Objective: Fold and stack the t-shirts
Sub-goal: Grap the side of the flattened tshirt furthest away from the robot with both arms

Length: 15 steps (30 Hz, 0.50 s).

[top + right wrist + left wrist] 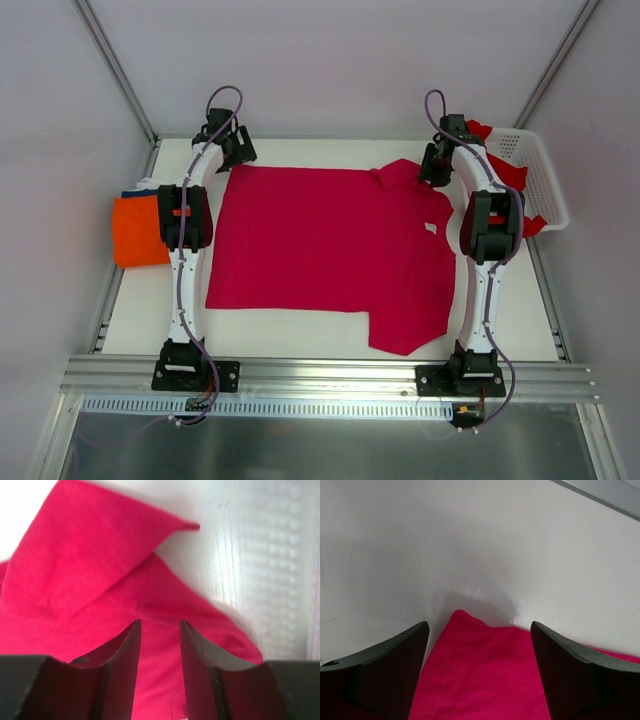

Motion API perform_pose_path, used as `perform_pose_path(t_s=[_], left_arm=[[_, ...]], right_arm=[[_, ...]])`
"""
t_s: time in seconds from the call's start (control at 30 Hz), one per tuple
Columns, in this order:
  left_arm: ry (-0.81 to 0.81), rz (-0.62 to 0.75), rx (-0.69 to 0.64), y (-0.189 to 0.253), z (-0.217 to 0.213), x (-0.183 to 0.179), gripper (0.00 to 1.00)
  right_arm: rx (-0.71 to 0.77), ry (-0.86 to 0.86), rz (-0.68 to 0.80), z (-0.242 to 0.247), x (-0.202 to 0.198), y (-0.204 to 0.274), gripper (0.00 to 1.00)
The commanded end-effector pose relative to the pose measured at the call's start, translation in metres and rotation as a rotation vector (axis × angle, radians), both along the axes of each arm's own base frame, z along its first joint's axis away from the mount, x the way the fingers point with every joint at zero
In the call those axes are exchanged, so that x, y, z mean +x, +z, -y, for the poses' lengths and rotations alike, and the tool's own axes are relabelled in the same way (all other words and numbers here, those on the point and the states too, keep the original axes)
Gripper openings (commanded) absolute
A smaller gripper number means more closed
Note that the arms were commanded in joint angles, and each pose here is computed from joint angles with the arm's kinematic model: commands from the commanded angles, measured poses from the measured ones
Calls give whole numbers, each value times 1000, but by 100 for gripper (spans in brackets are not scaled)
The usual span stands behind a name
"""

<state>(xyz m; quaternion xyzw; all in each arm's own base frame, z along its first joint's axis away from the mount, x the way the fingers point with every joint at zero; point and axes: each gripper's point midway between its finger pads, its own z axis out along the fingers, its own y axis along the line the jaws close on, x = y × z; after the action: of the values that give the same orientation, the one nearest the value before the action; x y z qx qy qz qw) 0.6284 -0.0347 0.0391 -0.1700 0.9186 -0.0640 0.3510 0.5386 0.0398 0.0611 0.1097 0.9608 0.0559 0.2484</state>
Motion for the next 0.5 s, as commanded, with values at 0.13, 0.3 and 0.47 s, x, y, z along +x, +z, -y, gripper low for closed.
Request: perform_pose_path(t_s=[0.13,0.3,0.47], left_arm=[[17,45,-17,16,-3,10,84],[22,48,-19,17,-6,11,81],[29,47,-32,16,-8,12,80]], right_arm=[[-15,-109,86,7,39,8,40],[-7,-159,162,10,59,16,41],[-1,-205,194,13,71,14,41]])
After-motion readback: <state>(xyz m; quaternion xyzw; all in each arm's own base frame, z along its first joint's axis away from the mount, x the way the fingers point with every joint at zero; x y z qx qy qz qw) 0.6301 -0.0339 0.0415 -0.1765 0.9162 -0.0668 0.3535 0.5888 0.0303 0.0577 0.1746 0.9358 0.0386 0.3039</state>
